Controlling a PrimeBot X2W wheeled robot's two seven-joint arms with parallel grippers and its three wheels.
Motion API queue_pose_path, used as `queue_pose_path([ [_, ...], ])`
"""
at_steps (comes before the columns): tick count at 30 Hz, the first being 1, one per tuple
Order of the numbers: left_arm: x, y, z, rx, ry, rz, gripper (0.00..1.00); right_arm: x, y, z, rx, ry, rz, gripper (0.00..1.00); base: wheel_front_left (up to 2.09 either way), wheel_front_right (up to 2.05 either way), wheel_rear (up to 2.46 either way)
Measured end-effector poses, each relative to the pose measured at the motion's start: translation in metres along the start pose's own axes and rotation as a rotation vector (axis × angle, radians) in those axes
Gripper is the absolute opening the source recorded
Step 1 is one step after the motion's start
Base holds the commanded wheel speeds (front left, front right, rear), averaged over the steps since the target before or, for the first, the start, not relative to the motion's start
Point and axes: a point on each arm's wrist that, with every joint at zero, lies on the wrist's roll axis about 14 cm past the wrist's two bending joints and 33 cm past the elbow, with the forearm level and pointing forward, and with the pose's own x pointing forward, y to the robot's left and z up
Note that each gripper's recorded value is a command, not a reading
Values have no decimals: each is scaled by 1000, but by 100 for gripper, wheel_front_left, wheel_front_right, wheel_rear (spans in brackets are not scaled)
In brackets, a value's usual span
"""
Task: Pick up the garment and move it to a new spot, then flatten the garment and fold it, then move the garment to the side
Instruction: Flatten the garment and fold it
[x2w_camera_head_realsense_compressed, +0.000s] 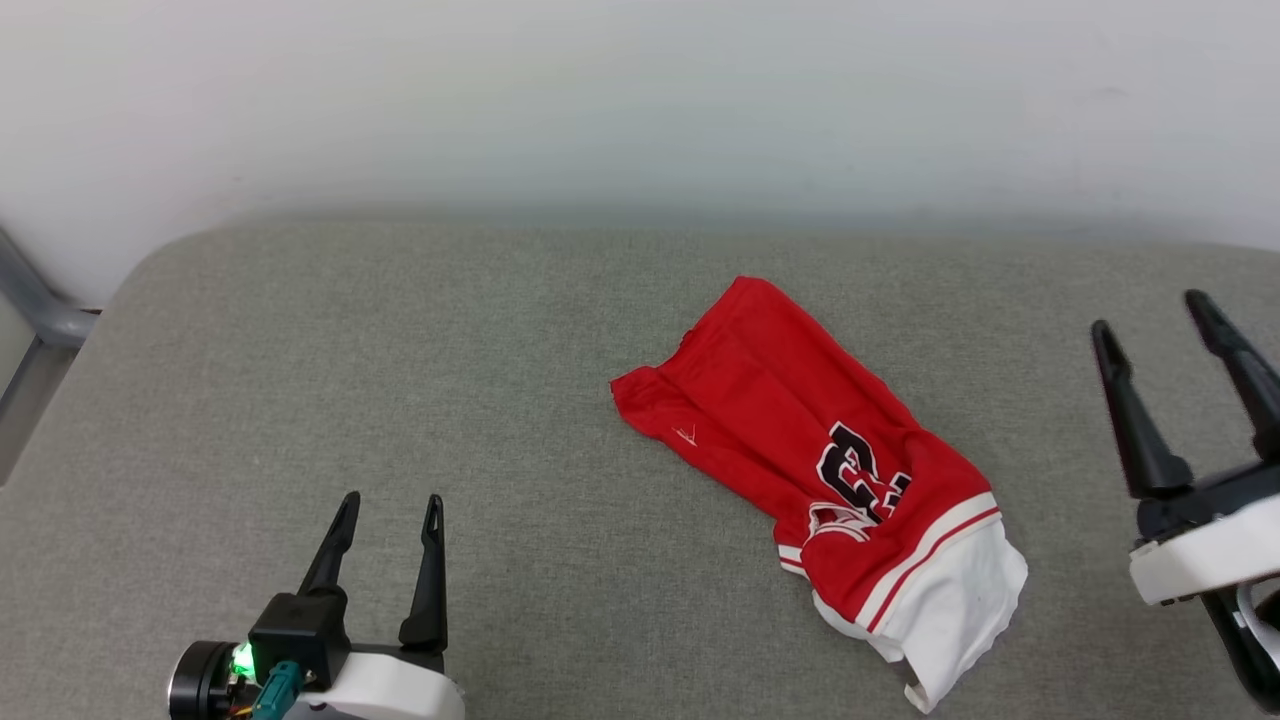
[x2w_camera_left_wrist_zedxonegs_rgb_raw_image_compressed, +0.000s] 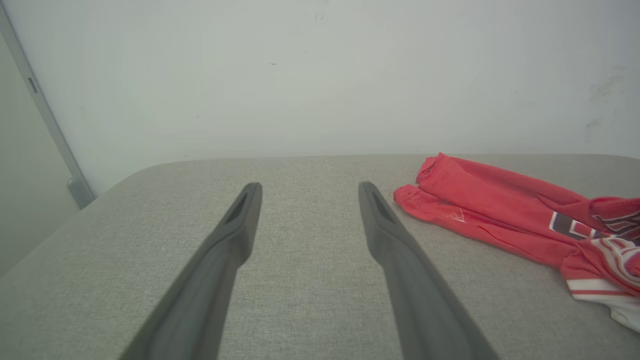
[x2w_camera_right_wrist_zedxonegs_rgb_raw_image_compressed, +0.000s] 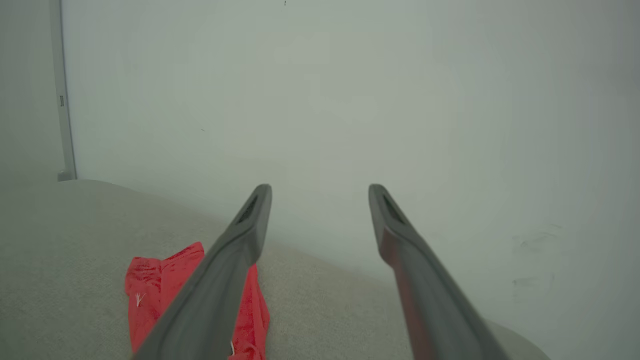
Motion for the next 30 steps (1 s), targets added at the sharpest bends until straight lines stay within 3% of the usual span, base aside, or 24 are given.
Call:
queue_pose_path([
  [7, 8, -1, -6, -3, 17, -2, 100, -12, 39, -64, 70, 443, 258, 100, 0, 0, 0],
  [15, 17, 0, -12, -2, 31, 3, 100, -60, 69, -130, 18, 863, 454, 100, 0, 0, 0],
  [20, 23, 4, -15, 3, 38, 12, 100, -89, 82, -167, -23, 1061, 550, 100, 0, 0, 0],
  [30, 26, 16, -26, -3, 71, 59, 100, -120, 86, -230, -121, 1301, 664, 100, 0, 0, 0],
])
